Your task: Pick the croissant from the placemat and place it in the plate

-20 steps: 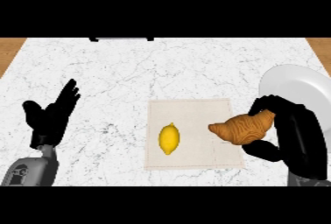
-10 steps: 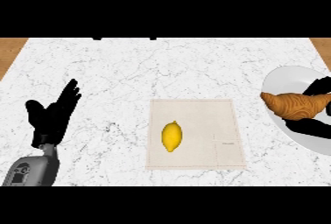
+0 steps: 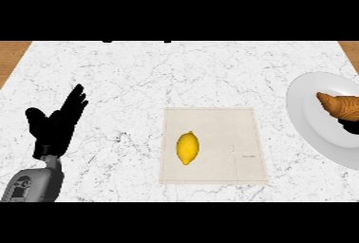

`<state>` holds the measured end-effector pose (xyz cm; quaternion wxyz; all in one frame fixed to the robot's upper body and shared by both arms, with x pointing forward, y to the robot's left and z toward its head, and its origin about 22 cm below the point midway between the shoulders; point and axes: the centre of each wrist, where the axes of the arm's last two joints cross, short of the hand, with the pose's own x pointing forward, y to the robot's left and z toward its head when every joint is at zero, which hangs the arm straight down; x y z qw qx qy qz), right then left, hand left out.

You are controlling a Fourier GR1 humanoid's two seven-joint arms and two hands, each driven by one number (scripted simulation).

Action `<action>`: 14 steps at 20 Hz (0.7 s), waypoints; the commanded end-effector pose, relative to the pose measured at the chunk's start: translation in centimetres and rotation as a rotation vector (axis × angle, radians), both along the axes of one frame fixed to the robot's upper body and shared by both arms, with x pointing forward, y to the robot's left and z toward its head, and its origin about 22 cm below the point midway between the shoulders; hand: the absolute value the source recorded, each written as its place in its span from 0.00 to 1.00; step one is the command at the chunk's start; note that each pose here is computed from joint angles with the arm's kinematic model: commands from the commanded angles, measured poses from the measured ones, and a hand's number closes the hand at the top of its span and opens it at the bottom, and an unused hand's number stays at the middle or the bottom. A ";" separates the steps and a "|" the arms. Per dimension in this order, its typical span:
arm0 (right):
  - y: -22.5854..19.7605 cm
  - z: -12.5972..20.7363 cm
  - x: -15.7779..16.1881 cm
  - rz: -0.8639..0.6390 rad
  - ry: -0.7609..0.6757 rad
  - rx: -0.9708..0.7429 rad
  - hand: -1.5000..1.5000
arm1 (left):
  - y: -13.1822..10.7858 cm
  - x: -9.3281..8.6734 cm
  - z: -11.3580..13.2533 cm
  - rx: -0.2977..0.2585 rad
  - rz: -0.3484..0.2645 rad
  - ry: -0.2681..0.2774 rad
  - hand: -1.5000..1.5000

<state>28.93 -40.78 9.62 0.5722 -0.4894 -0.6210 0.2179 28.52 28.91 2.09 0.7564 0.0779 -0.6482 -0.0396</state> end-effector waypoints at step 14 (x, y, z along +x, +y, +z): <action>-7.1 -2.1 1.4 0.238 -0.074 0.153 0.00 | 0.6 -0.1 0.7 -0.012 0.003 -0.001 0.50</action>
